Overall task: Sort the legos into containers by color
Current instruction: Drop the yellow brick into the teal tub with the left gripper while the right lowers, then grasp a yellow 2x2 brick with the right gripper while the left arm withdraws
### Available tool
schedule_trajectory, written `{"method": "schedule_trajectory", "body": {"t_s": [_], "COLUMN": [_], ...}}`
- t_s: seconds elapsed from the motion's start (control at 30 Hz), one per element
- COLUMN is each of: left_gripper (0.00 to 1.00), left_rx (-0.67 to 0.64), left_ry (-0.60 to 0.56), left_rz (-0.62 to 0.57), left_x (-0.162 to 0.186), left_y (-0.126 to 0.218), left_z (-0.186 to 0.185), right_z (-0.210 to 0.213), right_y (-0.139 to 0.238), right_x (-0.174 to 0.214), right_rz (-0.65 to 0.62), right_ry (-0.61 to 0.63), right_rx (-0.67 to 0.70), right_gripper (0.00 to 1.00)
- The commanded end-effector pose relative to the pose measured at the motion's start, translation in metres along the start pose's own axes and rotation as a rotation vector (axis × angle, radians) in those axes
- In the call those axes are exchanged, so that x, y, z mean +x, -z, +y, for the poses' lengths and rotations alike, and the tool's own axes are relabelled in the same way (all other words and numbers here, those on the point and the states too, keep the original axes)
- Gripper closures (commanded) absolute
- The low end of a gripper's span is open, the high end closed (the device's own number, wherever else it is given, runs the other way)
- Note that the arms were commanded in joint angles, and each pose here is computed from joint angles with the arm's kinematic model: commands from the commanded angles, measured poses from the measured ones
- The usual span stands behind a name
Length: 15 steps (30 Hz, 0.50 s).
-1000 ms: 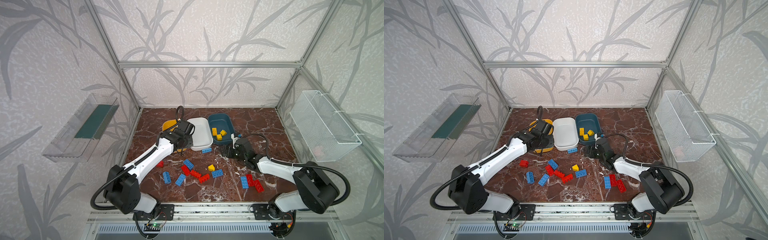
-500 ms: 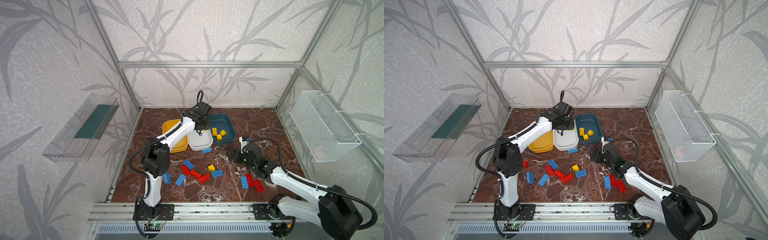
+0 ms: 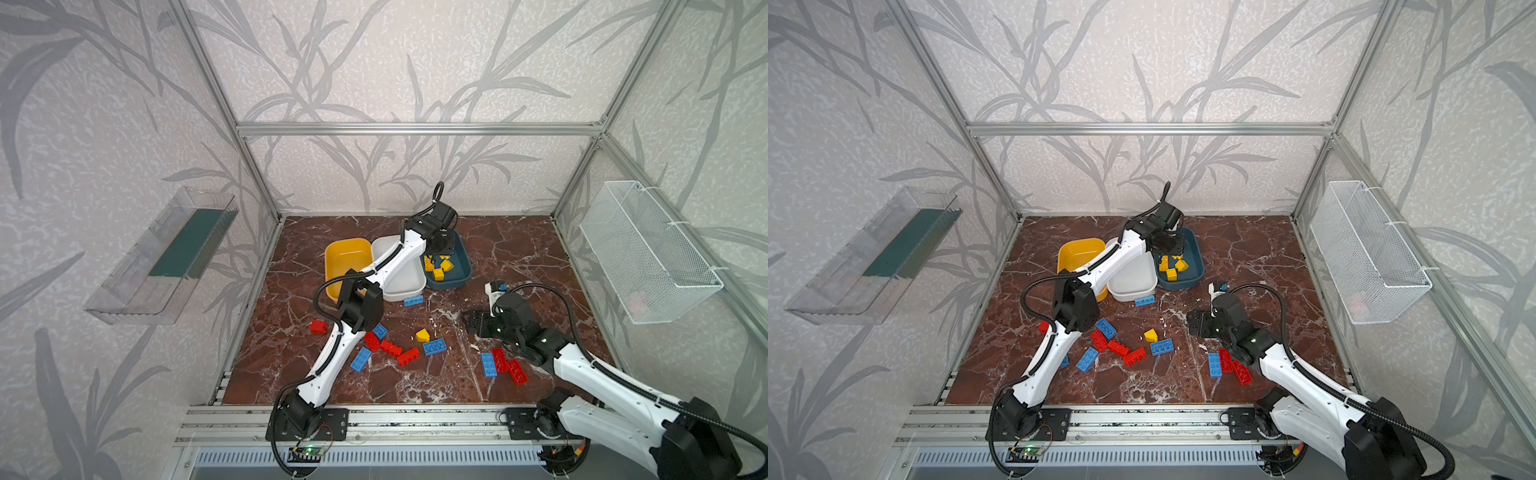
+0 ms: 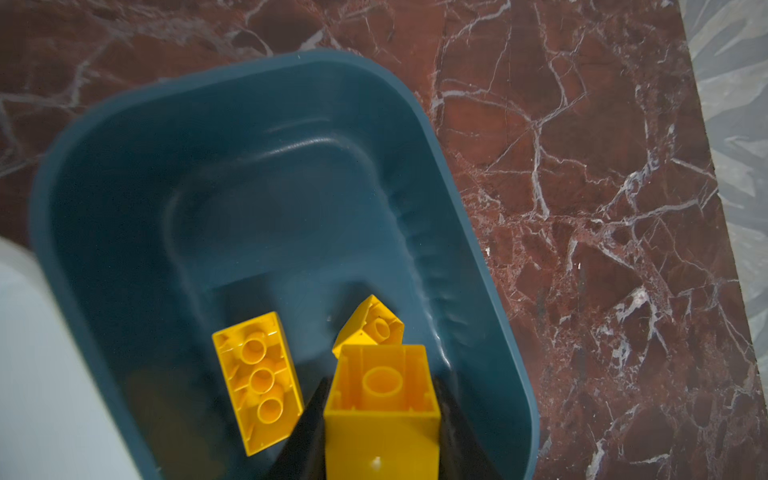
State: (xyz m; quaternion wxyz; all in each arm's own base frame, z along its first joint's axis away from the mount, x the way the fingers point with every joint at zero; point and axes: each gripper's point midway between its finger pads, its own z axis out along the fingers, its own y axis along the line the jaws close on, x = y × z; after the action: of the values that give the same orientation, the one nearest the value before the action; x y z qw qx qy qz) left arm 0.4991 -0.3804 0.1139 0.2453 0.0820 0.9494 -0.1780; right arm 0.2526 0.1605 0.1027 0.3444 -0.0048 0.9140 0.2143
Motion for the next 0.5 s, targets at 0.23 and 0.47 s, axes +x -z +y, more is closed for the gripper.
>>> {"method": "schedule_trajectory", "body": {"t_s": [0.23,0.47], "left_gripper": [0.41,0.25], "left_rx": [0.005,-0.050], "left_ry": [-0.027,-0.068], "left_rz": [-0.015,-0.092], "left_x": [-0.009,-0.027], "left_y": [0.018,0.070], "left_z": [-0.002,0.002], "right_z": [-0.001,0.013], "right_y": [0.009,0.014], "right_x": [-0.008,-0.011], "right_rz": [0.036,0.075], "right_ry": [0.083,0.229], "right_rx": [0.055,0.125], "right_gripper": [0.14,0.14]}}
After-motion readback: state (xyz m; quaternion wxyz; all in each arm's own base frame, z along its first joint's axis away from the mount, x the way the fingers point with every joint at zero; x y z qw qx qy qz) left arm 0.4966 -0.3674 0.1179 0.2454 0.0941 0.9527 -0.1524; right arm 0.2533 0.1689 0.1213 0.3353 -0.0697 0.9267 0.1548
